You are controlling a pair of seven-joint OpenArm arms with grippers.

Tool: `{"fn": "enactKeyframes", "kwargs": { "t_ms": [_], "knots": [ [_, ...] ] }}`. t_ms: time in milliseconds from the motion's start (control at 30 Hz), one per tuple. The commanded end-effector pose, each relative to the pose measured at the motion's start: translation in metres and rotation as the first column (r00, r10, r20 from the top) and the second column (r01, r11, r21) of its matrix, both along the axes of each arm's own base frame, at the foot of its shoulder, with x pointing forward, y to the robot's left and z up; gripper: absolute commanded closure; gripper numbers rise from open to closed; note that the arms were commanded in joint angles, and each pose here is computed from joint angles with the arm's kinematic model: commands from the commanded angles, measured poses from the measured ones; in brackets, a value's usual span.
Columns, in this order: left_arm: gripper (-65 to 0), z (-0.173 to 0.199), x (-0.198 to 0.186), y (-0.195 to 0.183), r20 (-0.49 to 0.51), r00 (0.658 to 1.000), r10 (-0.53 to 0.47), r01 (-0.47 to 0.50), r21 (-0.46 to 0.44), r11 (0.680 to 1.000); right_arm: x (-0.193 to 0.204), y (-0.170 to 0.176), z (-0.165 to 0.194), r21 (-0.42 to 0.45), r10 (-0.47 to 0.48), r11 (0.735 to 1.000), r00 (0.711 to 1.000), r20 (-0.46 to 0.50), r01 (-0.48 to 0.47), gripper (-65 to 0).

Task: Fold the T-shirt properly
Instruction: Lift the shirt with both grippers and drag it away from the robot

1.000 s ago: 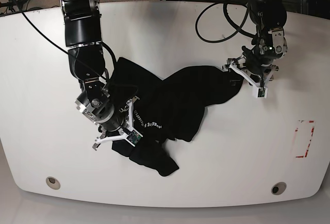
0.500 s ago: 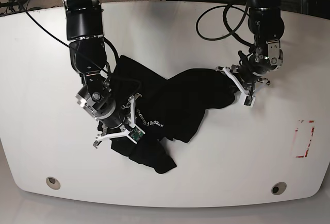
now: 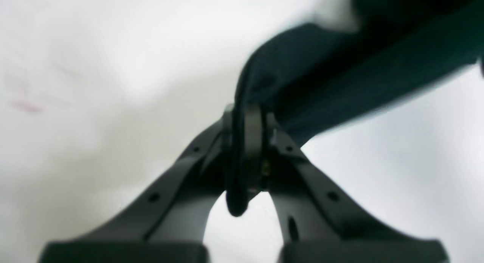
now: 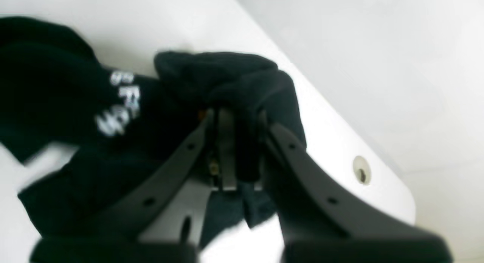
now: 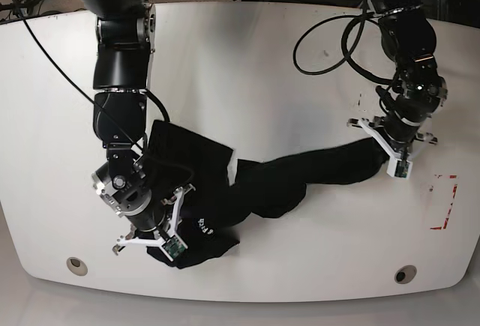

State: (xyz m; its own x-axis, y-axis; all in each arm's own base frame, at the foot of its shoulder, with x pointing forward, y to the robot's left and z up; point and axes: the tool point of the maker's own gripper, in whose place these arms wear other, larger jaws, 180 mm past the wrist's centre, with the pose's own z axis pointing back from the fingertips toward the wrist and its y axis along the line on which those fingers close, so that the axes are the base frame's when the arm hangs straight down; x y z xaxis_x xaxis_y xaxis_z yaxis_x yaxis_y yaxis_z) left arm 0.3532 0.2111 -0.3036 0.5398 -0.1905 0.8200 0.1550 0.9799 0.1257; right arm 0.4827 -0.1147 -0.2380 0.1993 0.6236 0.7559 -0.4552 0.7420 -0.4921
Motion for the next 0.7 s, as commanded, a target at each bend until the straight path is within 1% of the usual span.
{"fn": "enactKeyframes", "kwargs": {
  "t_ms": [0, 33, 100, 167, 333, 467, 533, 667],
  "knots": [
    [0.0, 0.031, 0.010, 0.009, 0.077, 0.997, 0.017, -0.019, 0.033, 0.999, 0.024, -0.010, 0.042, 0.007, -0.026, 1.000, 0.996, 0.090, 0.025, -1.4],
    [0.0, 0.045, 0.014, 0.013, 0.109, 0.994, 0.026, -0.031, 0.041, 0.999, 0.032, -0.011, 0.051, 0.011, -0.028, 1.000, 0.995, 0.099, 0.027, -1.4],
    [0.0, 0.060, 0.019, 0.016, 0.144, 0.989, 0.035, -0.043, 0.049, 0.998, 0.039, -0.012, 0.062, 0.013, -0.031, 0.999, 0.993, 0.113, 0.029, -1.4],
    [0.0, 0.085, 0.028, 0.018, 0.197, 0.980, 0.042, -0.055, 0.058, 0.997, 0.049, -0.013, 0.083, 0.012, -0.029, 1.000, 0.989, 0.147, 0.028, -1.6],
    [0.0, 0.134, 0.046, 0.031, 0.276, 0.960, 0.051, -0.083, 0.104, 0.991, 0.066, -0.013, 0.130, 0.009, -0.034, 0.999, 0.977, 0.212, 0.033, -1.7],
    [0.0, 0.180, 0.062, 0.036, 0.354, 0.933, 0.069, -0.111, 0.099, 0.989, 0.077, -0.012, 0.169, -0.016, -0.014, 1.000, 0.971, 0.241, 0.018, -1.7],
    [0.0, 0.208, 0.067, 0.044, 0.397, 0.914, 0.077, -0.134, 0.116, 0.984, 0.080, -0.015, 0.194, -0.021, -0.018, 0.999, 0.962, 0.272, 0.025, -1.7],
    [0.0, 0.242, 0.071, 0.052, 0.461, 0.884, 0.077, -0.155, 0.133, 0.979, 0.081, -0.017, 0.216, -0.034, -0.029, 0.999, 0.954, 0.298, 0.041, -1.7]
  ]
}}
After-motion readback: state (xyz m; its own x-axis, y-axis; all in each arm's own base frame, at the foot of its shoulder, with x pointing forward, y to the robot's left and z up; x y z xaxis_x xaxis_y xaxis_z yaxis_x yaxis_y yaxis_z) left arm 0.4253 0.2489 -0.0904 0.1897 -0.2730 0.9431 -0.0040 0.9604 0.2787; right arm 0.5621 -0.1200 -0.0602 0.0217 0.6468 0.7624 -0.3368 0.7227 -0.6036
